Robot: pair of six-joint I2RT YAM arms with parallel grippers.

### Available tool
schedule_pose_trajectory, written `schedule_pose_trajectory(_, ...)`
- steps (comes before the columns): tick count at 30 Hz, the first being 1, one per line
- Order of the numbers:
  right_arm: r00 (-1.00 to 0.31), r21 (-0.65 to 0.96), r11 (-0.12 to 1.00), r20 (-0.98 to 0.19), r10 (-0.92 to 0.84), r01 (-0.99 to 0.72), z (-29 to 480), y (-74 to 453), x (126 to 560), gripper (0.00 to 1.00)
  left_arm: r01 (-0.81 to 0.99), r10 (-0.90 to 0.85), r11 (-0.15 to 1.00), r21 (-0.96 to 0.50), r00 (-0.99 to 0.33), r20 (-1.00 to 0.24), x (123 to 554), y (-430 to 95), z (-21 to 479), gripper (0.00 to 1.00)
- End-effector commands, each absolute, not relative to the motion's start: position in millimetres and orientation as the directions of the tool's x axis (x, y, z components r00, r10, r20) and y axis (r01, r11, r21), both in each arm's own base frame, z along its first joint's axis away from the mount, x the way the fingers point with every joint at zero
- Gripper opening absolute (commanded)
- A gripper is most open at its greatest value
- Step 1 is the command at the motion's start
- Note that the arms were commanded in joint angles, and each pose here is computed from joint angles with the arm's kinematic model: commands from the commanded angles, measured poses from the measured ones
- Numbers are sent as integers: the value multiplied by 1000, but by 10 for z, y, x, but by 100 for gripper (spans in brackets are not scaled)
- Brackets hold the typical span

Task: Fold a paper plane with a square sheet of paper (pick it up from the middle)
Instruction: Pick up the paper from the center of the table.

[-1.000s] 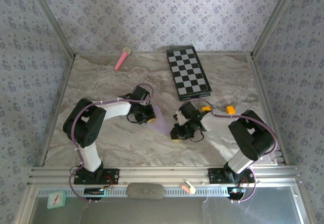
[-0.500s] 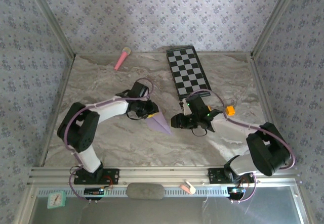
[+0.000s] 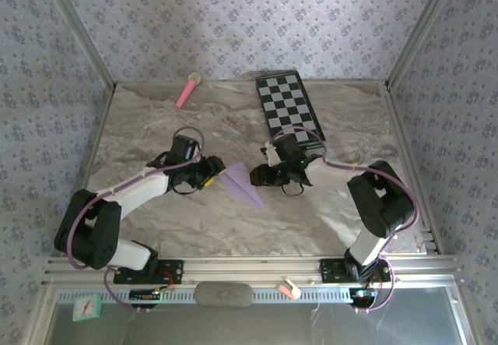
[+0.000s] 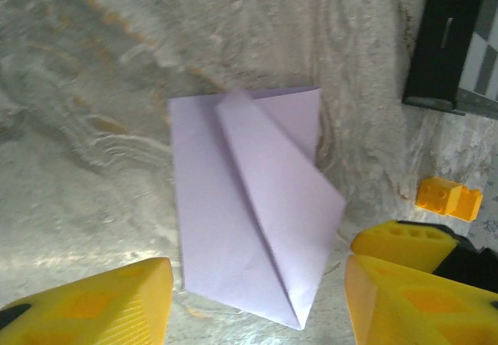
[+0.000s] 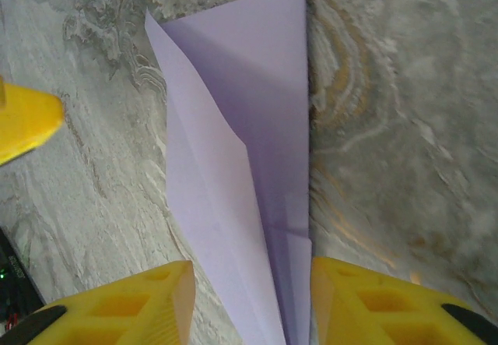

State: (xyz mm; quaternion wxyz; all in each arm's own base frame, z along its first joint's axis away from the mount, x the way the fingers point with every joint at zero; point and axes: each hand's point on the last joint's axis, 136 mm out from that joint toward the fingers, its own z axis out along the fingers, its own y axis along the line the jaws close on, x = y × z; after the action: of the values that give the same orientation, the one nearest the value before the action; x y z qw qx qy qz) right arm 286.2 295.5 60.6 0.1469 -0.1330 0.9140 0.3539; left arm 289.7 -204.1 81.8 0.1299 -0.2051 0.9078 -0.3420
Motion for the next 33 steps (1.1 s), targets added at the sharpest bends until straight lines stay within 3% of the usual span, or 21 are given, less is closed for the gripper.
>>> schedule_pose_trajectory(1,-904,636,655,-381,-193,-408,636,3098,2912,42,-271,-489,615,-741,-868,-88,2943,-2067,958,62)
schedule_pose_trajectory(8,-899,687,581,-365,-244,-436,561,3258,2898,36,-250,-468,599,-761,-880,-80,2917,-2102,946,65)
schedule_pose_trajectory(19,-869,704,520,-459,-185,-483,802,3295,2976,8,-200,-457,569,-798,-883,-105,2927,-2131,1083,66)
schedule_pose_trajectory(27,-838,754,434,-545,-6,-493,1513,3226,3071,5,-38,-456,442,-896,-870,-187,2947,-2244,1626,70)
schedule_pose_trajectory(33,-826,804,360,-547,135,-474,2039,3188,3091,6,106,-430,334,-937,-867,-251,2903,-2423,2030,76)
